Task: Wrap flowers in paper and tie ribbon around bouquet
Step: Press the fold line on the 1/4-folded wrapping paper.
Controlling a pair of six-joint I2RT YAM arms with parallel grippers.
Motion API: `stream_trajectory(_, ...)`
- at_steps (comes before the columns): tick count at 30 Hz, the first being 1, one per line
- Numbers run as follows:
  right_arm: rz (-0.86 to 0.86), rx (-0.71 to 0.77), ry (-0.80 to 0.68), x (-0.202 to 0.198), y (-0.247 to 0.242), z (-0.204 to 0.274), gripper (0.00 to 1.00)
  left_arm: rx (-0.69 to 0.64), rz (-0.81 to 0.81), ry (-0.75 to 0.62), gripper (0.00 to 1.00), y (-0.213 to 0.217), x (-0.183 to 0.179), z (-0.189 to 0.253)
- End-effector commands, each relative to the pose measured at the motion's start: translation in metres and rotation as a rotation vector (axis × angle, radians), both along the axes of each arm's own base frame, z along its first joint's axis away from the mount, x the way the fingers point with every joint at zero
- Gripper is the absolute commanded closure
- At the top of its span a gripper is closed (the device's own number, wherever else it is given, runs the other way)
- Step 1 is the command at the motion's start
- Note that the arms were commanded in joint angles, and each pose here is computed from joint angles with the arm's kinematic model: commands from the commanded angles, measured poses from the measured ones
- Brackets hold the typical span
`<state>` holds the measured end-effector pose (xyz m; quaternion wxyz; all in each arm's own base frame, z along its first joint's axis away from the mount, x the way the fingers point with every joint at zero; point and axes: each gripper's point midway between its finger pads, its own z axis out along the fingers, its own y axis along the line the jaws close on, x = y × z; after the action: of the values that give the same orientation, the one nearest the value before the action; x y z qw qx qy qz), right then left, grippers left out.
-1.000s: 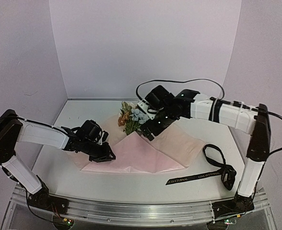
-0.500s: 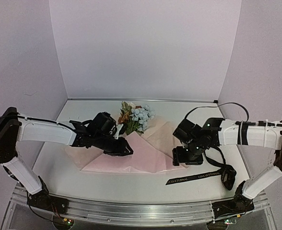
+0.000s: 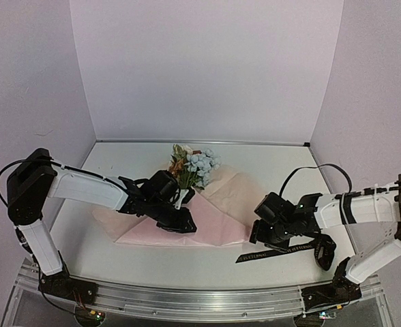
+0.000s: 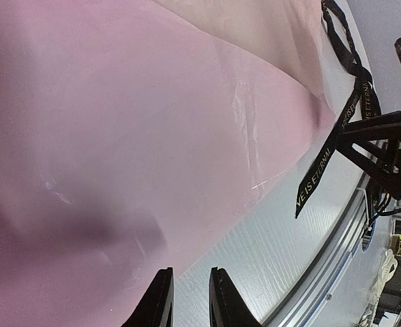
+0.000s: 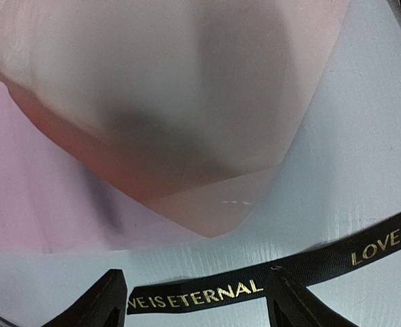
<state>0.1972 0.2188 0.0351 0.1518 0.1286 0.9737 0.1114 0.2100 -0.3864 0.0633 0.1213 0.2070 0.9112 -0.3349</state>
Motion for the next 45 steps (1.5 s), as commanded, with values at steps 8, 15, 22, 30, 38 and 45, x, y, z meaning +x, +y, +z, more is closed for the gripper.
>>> stream_trajectory(8,-0.225,0.166,-0.202,0.036,0.008,-0.015,0.35,-0.037,-0.035,-0.036,0.81,-0.014,0.007,0.013)
stream_trajectory(15,-0.297,0.183,-0.243,0.034,-0.010,-0.023,0.44,-0.033,-0.043,-0.023,0.81,-0.017,0.007,0.008)
stream_trajectory(22,-0.284,0.197,-0.278,0.031,-0.013,-0.016,0.50,-0.051,-0.066,-0.011,0.81,-0.027,0.008,0.008)
stream_trajectory(30,-0.277,0.256,-0.281,0.033,-0.001,-0.016,0.61,-0.059,-0.121,-0.023,0.82,-0.043,0.001,0.009)
stream_trajectory(38,-0.297,0.296,-0.285,0.035,0.002,-0.014,0.68,-0.069,-0.186,-0.031,0.82,-0.059,-0.010,0.006)
stream_trajectory(45,-0.274,0.320,-0.304,0.036,0.007,-0.003,0.80,-0.061,-0.267,-0.065,0.83,-0.084,-0.024,-0.001)
